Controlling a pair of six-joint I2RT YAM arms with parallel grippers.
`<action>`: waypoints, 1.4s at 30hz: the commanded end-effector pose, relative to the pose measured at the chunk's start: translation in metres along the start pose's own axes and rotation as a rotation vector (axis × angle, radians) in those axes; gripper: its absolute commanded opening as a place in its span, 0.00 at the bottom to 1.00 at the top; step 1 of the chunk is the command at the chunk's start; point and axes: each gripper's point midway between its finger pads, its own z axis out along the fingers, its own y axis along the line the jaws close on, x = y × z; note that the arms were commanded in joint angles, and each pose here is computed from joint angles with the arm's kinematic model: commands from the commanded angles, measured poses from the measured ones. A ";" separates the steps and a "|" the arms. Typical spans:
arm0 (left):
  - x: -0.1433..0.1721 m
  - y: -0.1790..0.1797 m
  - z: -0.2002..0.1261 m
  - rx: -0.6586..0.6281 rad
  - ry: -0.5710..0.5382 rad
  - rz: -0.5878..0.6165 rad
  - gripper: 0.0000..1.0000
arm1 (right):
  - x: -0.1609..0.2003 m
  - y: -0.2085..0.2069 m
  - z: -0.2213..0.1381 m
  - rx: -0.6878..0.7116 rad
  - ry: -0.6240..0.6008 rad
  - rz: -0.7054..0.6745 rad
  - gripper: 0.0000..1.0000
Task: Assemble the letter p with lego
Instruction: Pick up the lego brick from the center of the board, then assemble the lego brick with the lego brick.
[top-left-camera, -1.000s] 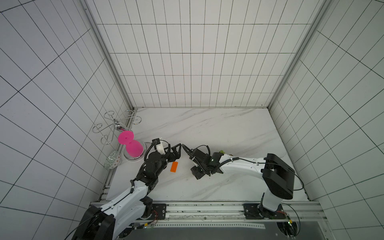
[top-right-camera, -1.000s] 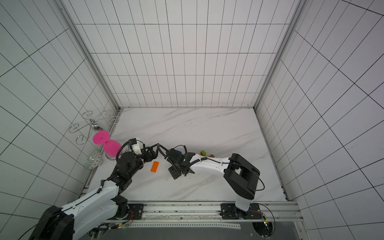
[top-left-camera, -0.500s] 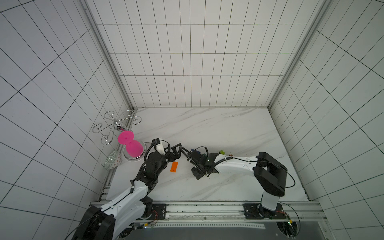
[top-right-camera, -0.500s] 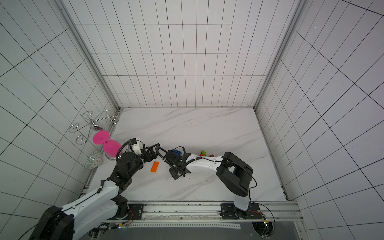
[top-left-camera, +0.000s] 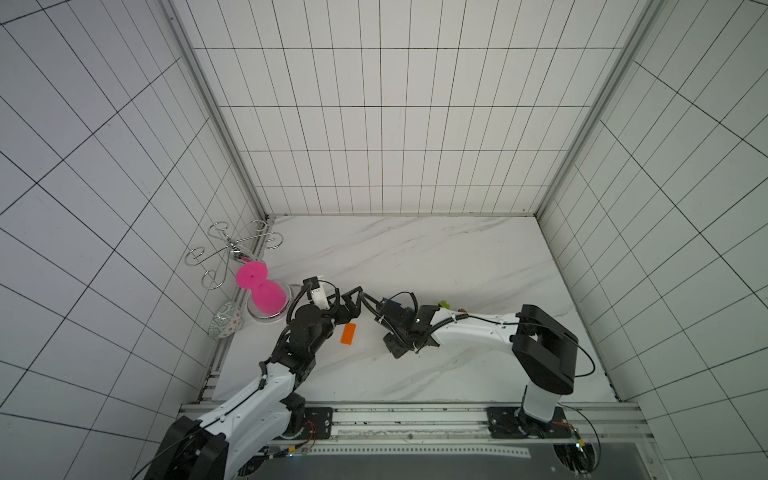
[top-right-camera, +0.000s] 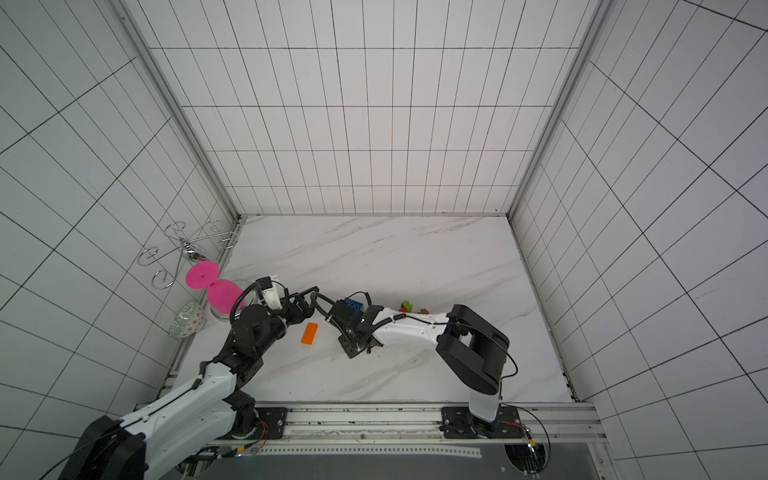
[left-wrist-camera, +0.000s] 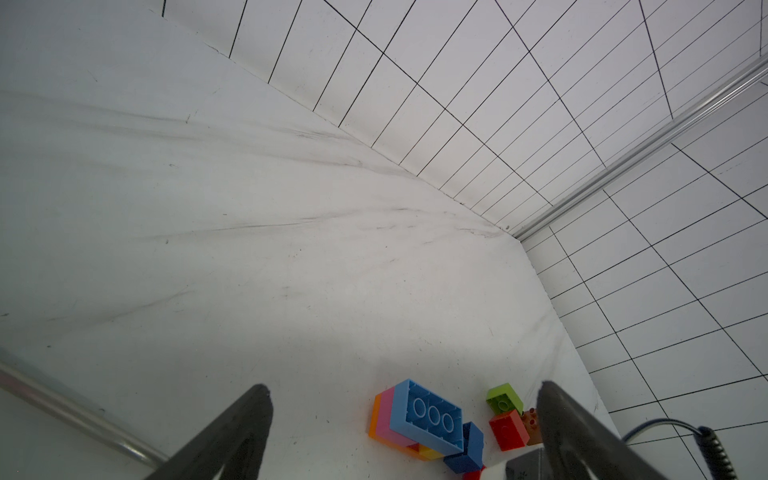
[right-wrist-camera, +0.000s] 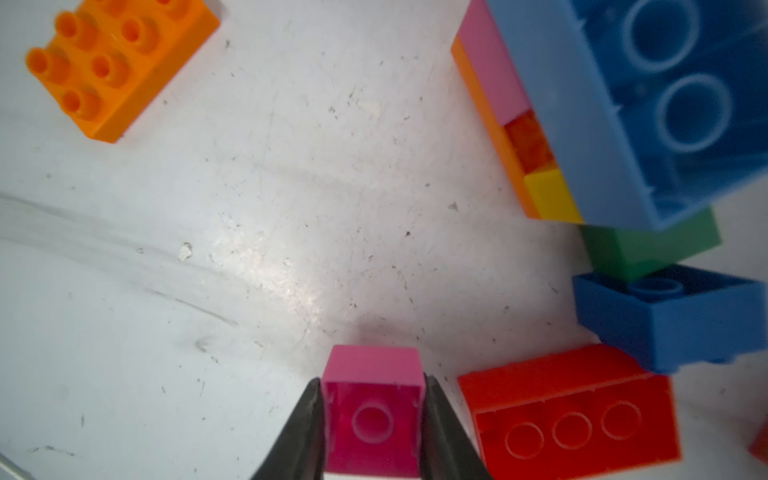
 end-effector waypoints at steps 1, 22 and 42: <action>-0.003 -0.003 -0.003 0.022 -0.018 -0.003 0.98 | -0.016 -0.010 -0.029 0.012 -0.077 -0.008 0.12; 0.005 -0.020 0.002 0.106 0.044 0.029 0.97 | -0.114 -0.067 -0.089 -0.126 -0.296 -0.007 0.00; -0.012 0.001 -0.017 0.016 -0.077 -0.029 0.98 | -0.108 -0.044 -0.030 -0.225 0.040 -0.437 0.00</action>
